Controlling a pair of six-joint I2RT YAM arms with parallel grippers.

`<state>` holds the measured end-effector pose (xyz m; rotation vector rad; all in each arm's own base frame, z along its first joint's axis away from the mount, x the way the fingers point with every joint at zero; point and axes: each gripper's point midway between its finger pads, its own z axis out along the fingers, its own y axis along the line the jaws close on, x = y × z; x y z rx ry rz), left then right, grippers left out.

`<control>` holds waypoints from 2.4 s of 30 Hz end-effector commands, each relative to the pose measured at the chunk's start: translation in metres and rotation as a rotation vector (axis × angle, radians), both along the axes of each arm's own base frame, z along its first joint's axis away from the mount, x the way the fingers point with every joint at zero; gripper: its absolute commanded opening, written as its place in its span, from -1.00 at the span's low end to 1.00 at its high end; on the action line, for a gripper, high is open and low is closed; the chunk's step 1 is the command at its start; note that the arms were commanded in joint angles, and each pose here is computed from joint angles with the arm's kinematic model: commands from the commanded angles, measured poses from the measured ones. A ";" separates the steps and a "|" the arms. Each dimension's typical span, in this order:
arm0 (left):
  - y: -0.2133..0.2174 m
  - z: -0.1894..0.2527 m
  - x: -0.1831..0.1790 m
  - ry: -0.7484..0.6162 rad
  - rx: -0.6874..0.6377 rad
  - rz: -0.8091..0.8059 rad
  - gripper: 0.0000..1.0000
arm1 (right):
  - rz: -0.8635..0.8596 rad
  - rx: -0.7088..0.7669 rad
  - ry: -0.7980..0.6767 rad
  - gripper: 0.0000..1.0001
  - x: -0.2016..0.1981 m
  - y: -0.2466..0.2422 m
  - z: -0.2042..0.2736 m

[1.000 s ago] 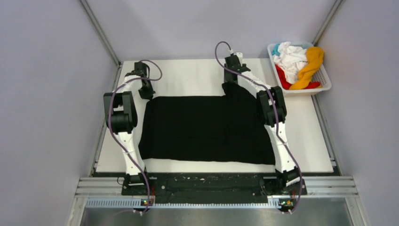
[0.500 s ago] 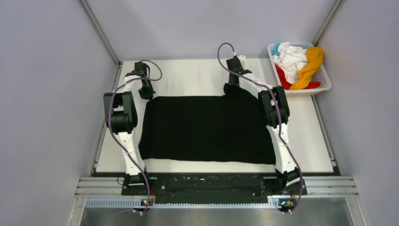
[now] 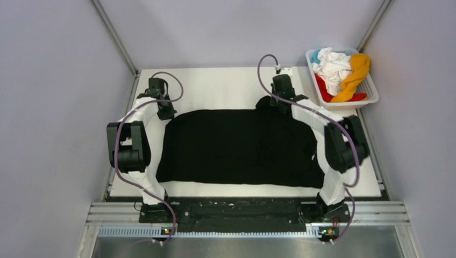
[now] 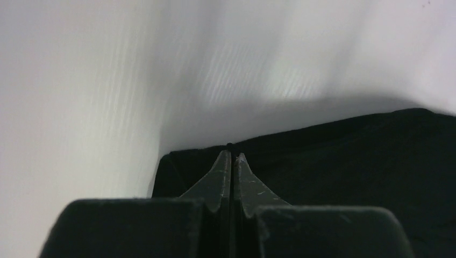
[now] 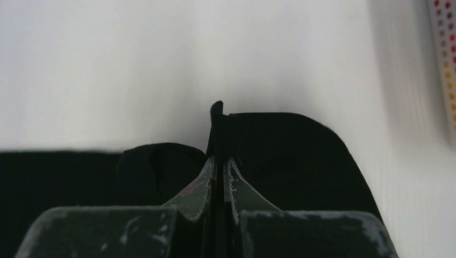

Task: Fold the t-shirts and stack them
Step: Fold the other side of the tshirt into a rectangle

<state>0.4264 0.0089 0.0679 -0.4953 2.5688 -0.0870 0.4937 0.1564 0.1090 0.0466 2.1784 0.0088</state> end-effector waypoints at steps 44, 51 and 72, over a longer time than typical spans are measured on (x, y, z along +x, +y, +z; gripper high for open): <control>0.022 0.018 -0.113 -0.209 0.090 0.292 -0.98 | 0.129 0.282 0.116 -0.87 -0.279 -0.029 -0.019; 0.033 0.003 -0.130 -0.126 0.140 0.357 -0.81 | 0.059 0.347 0.237 -0.51 -0.313 -0.035 -0.051; -0.040 0.083 -0.099 -0.320 -0.220 0.114 0.97 | 0.178 0.569 0.152 0.97 -0.310 0.012 0.032</control>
